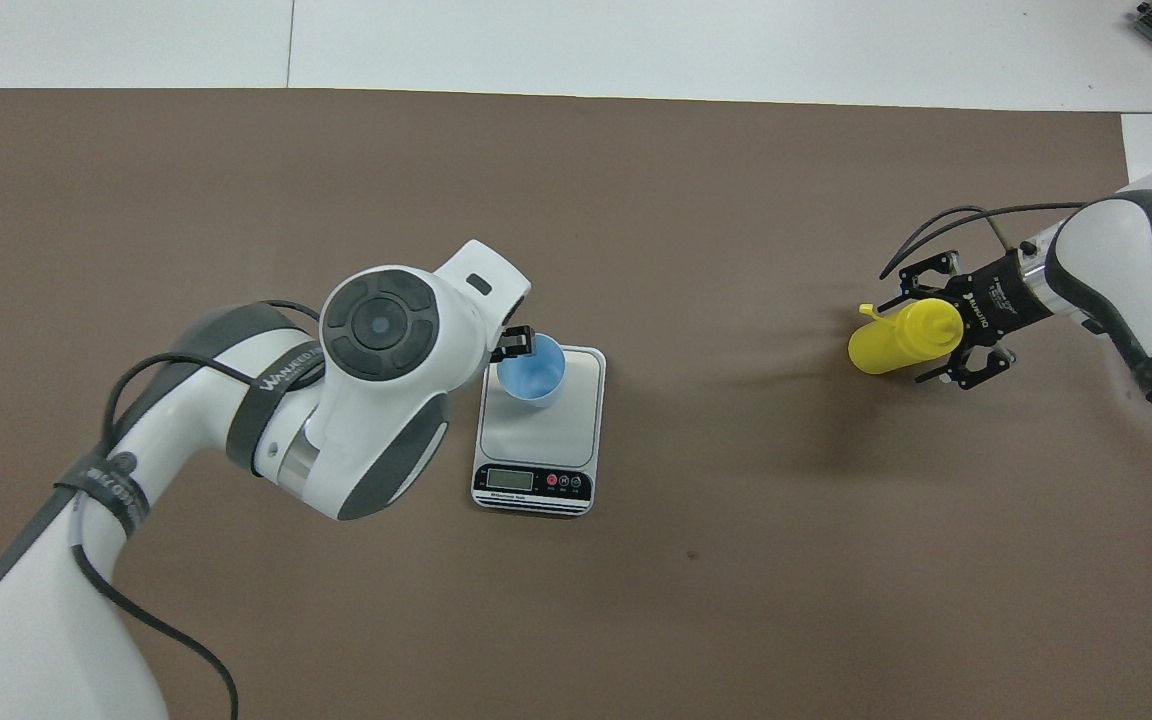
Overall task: Pour seasoning into cup on scale with both arms
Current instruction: 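Release the cup with the left gripper while the right gripper grasps bottle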
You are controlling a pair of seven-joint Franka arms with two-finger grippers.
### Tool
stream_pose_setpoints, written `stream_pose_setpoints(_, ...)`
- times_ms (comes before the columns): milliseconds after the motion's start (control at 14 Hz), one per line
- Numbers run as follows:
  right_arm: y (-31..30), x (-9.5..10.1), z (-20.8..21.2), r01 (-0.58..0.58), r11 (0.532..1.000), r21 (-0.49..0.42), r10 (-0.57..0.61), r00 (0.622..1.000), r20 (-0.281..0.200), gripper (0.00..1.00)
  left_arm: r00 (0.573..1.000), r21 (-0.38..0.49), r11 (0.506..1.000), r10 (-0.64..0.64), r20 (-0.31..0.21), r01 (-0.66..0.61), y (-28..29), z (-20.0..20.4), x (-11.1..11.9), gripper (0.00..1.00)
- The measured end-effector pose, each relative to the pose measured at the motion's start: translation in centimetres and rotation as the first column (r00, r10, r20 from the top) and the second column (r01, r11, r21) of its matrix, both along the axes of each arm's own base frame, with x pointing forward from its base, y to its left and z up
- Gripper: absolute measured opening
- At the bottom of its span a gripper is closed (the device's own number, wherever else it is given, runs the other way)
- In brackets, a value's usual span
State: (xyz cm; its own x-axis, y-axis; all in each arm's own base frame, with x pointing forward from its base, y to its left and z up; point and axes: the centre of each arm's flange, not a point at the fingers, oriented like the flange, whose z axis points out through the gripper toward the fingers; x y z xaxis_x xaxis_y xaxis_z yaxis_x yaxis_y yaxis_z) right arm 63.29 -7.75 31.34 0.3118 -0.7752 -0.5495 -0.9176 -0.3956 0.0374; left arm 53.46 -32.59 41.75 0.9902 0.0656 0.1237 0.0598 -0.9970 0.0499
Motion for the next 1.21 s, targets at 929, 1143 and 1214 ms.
stream_pose_setpoints(929,14.4,1.0,9.1,0.207,0.965,-0.159,-0.203,0.978,0.04,0.61,0.988,0.064,0.987,-0.143,-0.064,0.147,21.2,10.9,3.3,1.0)
stream_pose_setpoints(1143,21.5,0.2,10.1,0.186,0.918,-0.35,-0.153,0.981,0.121,0.59,0.983,0.066,0.983,-0.166,-0.077,0.171,25.0,13.1,2.6,1.0)
stream_pose_setpoints(1214,23.4,-0.1,10.2,0.175,0.903,-0.392,-0.128,0.981,0.142,0.59,0.98,0.067,0.981,-0.176,-0.091,0.182,25.6,14.1,2.3,1.0)
